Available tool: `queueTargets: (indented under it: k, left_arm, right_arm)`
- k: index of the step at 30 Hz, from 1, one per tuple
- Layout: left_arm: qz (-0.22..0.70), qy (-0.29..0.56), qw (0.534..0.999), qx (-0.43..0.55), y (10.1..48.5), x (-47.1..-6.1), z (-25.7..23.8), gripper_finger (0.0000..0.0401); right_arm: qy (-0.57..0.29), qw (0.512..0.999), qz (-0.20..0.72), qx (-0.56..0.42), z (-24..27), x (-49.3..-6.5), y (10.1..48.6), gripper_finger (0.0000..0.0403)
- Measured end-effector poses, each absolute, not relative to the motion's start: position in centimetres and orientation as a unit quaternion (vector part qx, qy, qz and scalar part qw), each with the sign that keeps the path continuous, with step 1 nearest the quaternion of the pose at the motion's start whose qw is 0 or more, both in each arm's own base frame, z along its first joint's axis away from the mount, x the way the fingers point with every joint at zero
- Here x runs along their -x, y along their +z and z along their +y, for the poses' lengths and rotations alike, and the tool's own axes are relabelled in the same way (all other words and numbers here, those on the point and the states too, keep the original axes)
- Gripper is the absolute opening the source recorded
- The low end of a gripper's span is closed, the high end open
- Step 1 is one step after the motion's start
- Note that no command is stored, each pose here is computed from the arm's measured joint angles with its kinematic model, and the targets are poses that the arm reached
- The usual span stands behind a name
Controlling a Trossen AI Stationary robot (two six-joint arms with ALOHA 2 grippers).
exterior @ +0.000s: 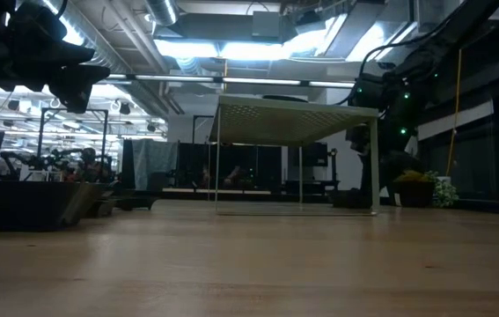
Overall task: Pick & Place Mini shaped plates
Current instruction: Stack the black distorted square plate on top of the black distorted square plates on the shelf
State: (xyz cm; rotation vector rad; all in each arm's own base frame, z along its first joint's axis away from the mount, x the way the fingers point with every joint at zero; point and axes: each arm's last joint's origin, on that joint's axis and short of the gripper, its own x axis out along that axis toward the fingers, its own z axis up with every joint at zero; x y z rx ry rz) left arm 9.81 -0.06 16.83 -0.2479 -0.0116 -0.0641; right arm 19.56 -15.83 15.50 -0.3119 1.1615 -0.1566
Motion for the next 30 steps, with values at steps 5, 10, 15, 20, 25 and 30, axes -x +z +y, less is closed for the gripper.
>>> queueTargets:
  k: [5,10,15,20,25,30]
  left_arm:
    - [-0.006,-0.032,0.992,0.124,16.8,-9.8,-0.1,0.0152]
    - [-0.006,-0.032,0.992,0.124,16.8,-9.8,-0.1,0.0152]
    - [-0.006,-0.032,0.992,0.124,16.8,-9.8,-0.1,0.0152]
    - [-0.006,-0.032,0.992,0.124,16.8,-9.8,-0.1,0.0152]
    - [-0.006,-0.032,0.992,0.124,16.8,-9.8,-0.1,0.0152]
    - [-0.006,-0.032,0.992,0.124,16.8,-9.8,-0.1,0.0152]
  right_arm:
    - [-0.078,0.821,0.55,0.131,-15.8,-19.5,15.4,0.0032]
    - [-0.095,0.823,0.549,0.107,-15.8,-19.4,15.4,0.0009]
    - [-0.119,0.828,0.543,0.073,-15.6,-19.3,15.7,0.0009]
    - [-0.154,0.825,0.541,0.044,-15.2,-18.6,16.8,0.0006]
    - [-0.17,0.828,0.533,0.041,-14.6,-17.9,18.1,0.0004]
    - [-0.198,0.838,0.508,0.043,-14.0,-17.2,19.8,0.0003]
